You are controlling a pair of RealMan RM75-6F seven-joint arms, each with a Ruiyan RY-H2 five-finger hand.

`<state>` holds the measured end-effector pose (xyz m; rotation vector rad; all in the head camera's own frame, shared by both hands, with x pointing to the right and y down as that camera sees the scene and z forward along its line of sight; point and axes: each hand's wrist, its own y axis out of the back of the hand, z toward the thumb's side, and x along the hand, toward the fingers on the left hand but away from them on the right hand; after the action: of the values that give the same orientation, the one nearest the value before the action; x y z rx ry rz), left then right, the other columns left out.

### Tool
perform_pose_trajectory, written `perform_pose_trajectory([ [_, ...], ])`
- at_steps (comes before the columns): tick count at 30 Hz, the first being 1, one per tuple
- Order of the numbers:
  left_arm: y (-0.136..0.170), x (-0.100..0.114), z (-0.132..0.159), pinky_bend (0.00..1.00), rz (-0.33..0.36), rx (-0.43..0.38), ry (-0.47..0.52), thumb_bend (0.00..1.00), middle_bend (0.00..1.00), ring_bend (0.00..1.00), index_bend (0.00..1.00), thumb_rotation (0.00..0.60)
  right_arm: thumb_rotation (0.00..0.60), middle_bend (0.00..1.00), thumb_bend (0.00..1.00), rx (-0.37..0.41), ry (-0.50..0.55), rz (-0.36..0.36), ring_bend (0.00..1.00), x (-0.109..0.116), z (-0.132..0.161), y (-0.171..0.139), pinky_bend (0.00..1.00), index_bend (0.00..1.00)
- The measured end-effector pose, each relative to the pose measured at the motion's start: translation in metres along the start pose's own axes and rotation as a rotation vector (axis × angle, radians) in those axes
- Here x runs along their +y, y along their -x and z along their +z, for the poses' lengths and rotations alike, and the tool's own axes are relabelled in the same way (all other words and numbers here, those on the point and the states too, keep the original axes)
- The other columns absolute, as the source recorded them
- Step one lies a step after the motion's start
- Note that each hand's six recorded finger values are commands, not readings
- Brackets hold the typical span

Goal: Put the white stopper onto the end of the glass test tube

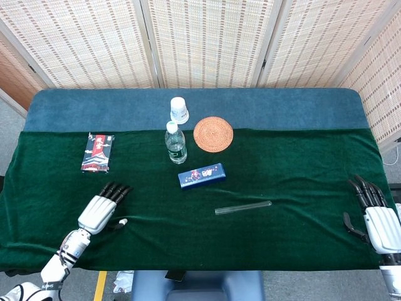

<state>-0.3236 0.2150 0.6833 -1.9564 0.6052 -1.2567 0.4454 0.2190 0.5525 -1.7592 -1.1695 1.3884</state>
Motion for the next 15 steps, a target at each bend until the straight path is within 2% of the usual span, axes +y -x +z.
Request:
perform_pose_trajectory([
  [15, -0.0078, 0.0019, -0.0013, 0.0, -0.004, 0.013, 0.001, 0.21, 0.13, 0.09, 0.07, 0.6, 0.6, 0.0, 0.57, -0.006, 0.002, 0.001, 0.0, -0.0006, -0.0019, -0.0001, 0.0, 0.0],
])
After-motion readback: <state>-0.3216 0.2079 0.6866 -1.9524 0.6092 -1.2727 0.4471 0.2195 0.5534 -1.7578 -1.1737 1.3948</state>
